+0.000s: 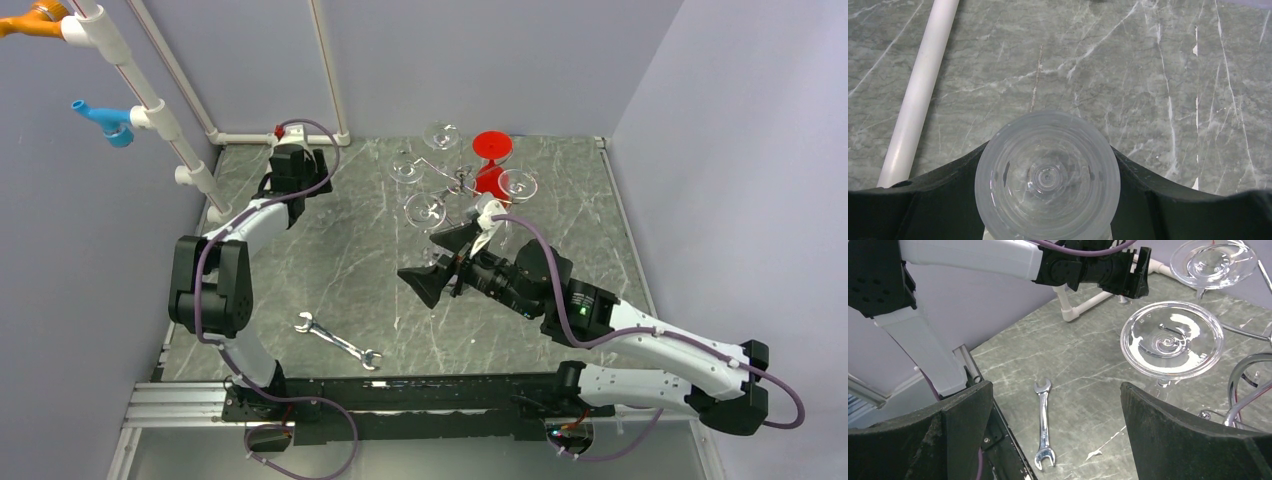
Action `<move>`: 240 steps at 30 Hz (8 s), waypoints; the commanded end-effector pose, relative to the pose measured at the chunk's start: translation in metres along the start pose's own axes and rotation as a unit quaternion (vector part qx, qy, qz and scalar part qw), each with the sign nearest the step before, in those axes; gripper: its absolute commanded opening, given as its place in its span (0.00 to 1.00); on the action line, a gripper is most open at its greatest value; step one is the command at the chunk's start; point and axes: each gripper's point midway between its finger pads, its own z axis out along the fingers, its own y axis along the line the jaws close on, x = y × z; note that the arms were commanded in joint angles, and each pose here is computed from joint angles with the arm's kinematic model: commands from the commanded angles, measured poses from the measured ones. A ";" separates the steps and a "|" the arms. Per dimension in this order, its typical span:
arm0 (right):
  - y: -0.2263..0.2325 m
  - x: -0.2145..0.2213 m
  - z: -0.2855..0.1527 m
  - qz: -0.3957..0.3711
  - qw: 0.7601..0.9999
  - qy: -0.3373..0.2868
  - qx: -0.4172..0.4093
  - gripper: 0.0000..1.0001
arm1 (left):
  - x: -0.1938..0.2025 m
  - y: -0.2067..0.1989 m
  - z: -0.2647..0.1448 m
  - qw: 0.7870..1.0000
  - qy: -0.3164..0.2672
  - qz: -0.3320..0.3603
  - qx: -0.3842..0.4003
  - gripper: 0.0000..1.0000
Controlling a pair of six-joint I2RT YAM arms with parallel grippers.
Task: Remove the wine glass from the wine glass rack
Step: Place the wine glass at the center of the board, then pick up the wine glass from the wine rack.
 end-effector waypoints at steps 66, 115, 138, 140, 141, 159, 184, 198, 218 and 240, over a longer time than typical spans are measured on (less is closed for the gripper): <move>-0.010 -0.034 -0.020 0.075 0.993 -0.088 0.030 1.00 | -0.109 -0.033 -0.197 0.983 -0.158 -0.037 0.080 0.99; -0.085 -0.105 -0.035 0.124 0.972 -0.050 0.194 1.00 | -0.126 -0.043 -0.251 0.969 -0.189 -0.055 0.150 0.99; -0.134 -0.122 -0.082 0.147 0.949 -0.085 0.267 0.87 | -0.128 -0.040 -0.251 0.969 -0.190 -0.058 0.146 0.99; -0.142 -0.129 -0.090 0.145 0.944 -0.092 0.283 0.86 | -0.127 -0.039 -0.251 0.969 -0.189 -0.058 0.145 0.99; -0.146 -0.130 -0.092 0.144 0.942 -0.091 0.289 0.86 | -0.128 -0.039 -0.251 0.969 -0.190 -0.058 0.145 0.99; -0.236 -0.134 -0.132 0.311 0.913 -0.124 0.233 0.81 | -0.129 -0.034 -0.248 0.971 -0.185 -0.065 0.139 0.99; -0.237 -0.084 -0.107 0.397 0.900 -0.078 0.163 0.67 | -0.131 -0.026 -0.243 0.970 -0.183 -0.084 0.137 1.00; -0.236 -0.073 -0.089 0.414 0.898 -0.052 0.139 0.62 | -0.130 -0.027 -0.242 0.969 -0.181 -0.084 0.143 0.99; -0.226 -0.068 -0.073 0.410 0.903 -0.033 0.123 0.42 | -0.129 -0.026 -0.241 0.970 -0.178 -0.085 0.141 0.99; -0.219 -0.069 -0.070 0.400 0.909 -0.028 0.116 0.28 | -0.128 -0.023 -0.240 0.971 -0.177 -0.086 0.136 0.99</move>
